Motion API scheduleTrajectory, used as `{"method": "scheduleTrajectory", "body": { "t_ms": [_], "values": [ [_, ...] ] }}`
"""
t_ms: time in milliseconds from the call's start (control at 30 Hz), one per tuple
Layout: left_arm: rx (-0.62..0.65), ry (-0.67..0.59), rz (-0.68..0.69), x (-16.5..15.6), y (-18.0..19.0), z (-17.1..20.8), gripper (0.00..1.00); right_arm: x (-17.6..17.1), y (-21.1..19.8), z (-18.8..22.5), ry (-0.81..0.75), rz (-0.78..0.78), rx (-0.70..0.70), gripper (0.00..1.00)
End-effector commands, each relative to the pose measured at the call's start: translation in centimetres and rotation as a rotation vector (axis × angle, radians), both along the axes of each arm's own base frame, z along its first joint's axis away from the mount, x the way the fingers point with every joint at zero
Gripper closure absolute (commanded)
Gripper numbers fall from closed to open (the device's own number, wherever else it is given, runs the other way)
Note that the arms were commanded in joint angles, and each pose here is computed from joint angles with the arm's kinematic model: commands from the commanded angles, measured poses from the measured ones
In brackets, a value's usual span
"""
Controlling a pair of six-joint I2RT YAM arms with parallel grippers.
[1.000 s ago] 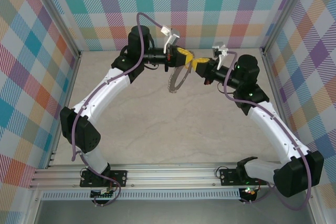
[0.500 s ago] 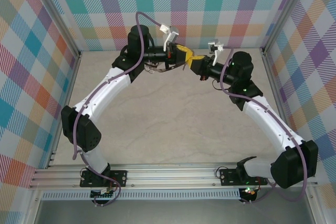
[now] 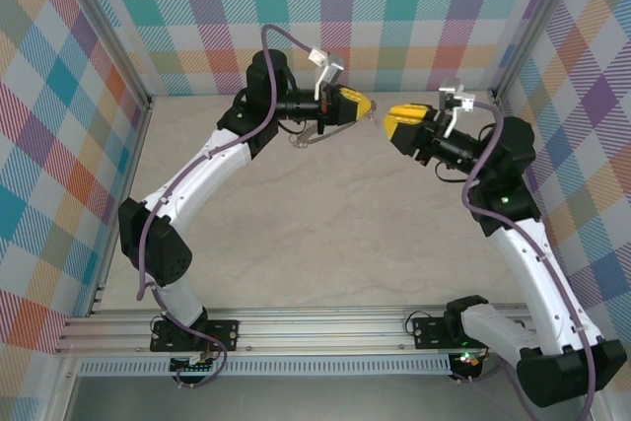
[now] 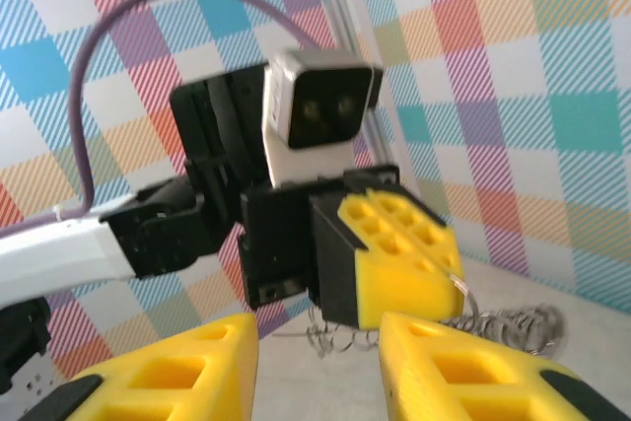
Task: Put the keys on the keyring
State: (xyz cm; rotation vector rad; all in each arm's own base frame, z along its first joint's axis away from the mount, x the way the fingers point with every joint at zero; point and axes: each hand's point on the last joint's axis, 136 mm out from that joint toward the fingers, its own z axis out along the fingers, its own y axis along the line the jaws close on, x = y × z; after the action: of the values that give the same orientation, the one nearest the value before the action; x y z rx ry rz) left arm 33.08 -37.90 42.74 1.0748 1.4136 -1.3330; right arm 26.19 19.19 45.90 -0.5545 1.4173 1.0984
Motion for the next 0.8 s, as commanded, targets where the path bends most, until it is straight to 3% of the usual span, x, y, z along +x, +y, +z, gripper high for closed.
{"method": "scheduleTrajectory", "body": {
  "t_ms": [0,267,767],
  "values": [
    [-0.026,-0.024,-0.028,-0.5,-0.2,0.5,1.00,1.3,-0.5,0.0,0.018,-0.033,0.025,0.62],
    [-0.039,-0.030,-0.029,-0.6,-0.1,0.8,1.00,4.0,0.4,-1.1,0.067,0.008,0.034,0.69],
    [-0.071,-0.021,-0.049,-0.9,0.1,1.3,1.00,4.0,0.4,-1.8,0.087,0.100,0.080,0.82]
  ]
}}
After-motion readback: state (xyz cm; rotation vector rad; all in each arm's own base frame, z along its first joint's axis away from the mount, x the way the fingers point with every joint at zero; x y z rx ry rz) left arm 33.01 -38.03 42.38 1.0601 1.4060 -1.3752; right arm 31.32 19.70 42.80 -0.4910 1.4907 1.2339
